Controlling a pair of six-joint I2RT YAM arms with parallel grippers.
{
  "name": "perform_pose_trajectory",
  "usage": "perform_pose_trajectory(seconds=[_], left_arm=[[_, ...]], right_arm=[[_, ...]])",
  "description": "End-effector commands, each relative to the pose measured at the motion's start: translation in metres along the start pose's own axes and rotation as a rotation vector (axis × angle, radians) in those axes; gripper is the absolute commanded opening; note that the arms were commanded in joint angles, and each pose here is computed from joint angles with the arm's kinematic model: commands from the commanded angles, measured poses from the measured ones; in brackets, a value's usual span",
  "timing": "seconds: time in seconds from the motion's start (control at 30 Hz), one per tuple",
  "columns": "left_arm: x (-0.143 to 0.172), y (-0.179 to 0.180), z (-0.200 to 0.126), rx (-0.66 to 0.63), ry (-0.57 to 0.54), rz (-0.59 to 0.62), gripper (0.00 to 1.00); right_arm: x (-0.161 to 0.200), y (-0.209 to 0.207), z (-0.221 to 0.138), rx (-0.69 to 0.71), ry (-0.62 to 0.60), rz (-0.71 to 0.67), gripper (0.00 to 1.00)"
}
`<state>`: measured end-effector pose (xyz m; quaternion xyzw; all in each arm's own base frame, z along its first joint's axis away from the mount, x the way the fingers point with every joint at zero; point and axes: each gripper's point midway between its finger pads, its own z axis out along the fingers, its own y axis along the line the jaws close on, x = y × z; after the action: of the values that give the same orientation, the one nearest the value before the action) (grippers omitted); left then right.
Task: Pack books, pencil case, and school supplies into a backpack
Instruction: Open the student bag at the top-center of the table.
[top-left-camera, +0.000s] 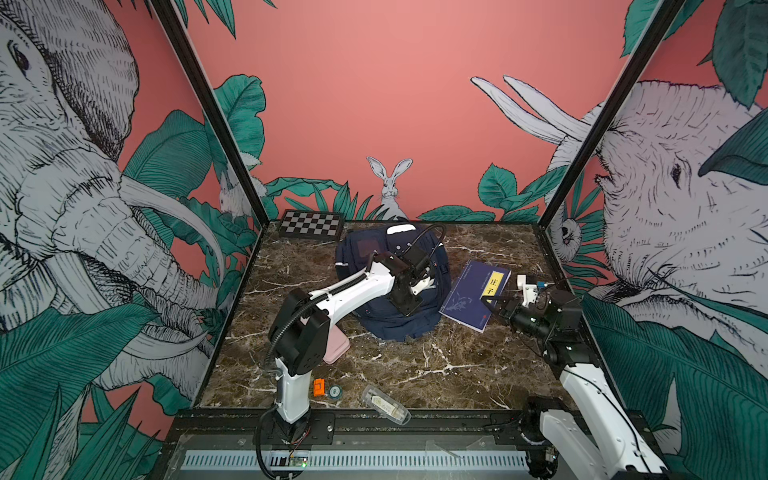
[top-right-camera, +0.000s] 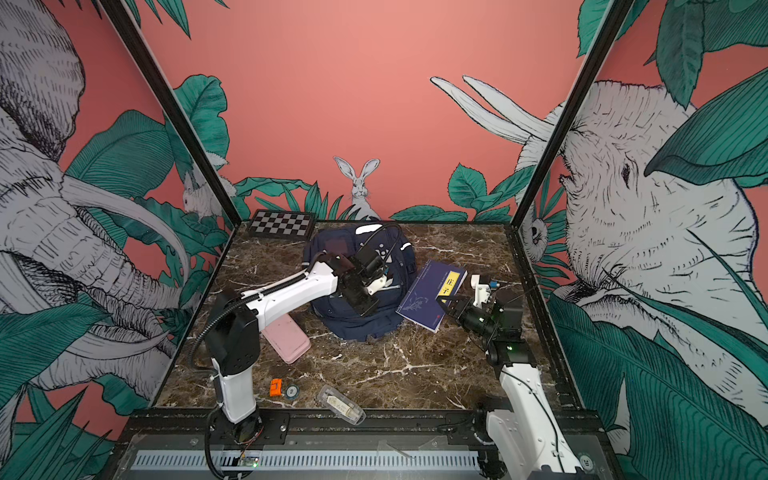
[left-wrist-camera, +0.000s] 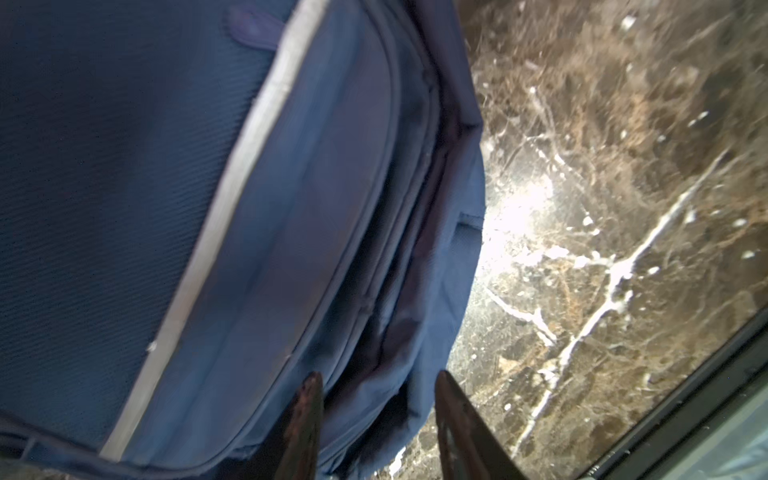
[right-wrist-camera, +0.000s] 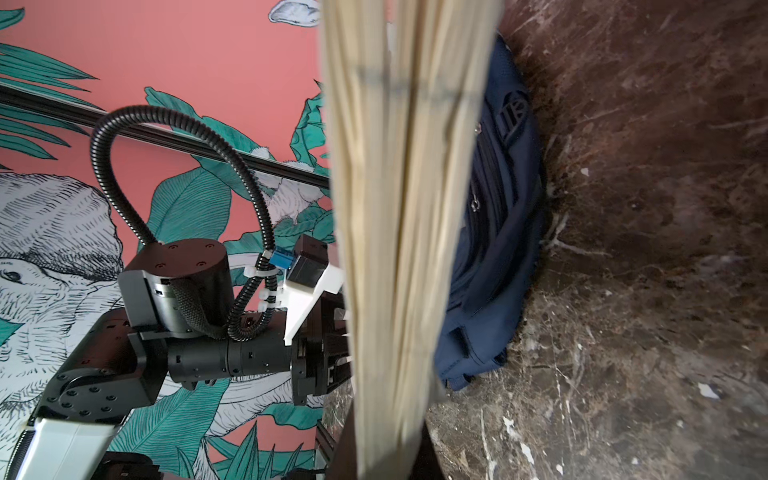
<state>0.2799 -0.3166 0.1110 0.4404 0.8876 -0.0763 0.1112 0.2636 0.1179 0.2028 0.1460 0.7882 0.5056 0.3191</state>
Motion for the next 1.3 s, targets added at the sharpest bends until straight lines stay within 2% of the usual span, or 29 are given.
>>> perform_pose_trajectory(seconds=[0.0, 0.27, 0.47, 0.67, 0.77, 0.97, 1.03, 1.13, 1.27], left_arm=[[0.005, 0.006, 0.008, -0.038, 0.023, 0.018, 0.42], [0.005, -0.007, 0.017, 0.03, 0.0, 0.005, 0.42], [0.006, -0.01, 0.025, 0.036, 0.031, 0.007, 0.38], [-0.001, -0.019, 0.014, 0.074, -0.031, 0.01, 0.38], [0.003, -0.014, 0.018, 0.048, 0.01, 0.008, 0.37], [0.005, -0.009, 0.023, 0.02, 0.04, 0.021, 0.23], [0.008, -0.004, 0.023, -0.008, 0.063, 0.034, 0.21], [0.008, -0.003, 0.022, -0.011, 0.068, 0.041, 0.01], [0.0, -0.007, 0.012, 0.009, 0.036, 0.037, 0.0]], right_arm=[[0.001, 0.003, -0.002, -0.013, -0.012, -0.048, 0.0], [0.009, -0.009, -0.001, 0.011, 0.01, -0.031, 0.0], [0.009, -0.013, 0.001, 0.016, 0.009, -0.025, 0.0], [0.011, -0.015, 0.001, 0.016, 0.013, -0.025, 0.0], [0.011, -0.014, 0.001, 0.012, 0.014, -0.024, 0.0], [0.009, -0.013, 0.0, 0.012, 0.006, -0.023, 0.0], [0.009, -0.013, -0.001, 0.012, 0.005, -0.022, 0.0], [0.009, -0.012, -0.001, 0.011, 0.004, -0.022, 0.0], [0.009, -0.009, -0.002, -0.004, 0.0, -0.021, 0.0]])
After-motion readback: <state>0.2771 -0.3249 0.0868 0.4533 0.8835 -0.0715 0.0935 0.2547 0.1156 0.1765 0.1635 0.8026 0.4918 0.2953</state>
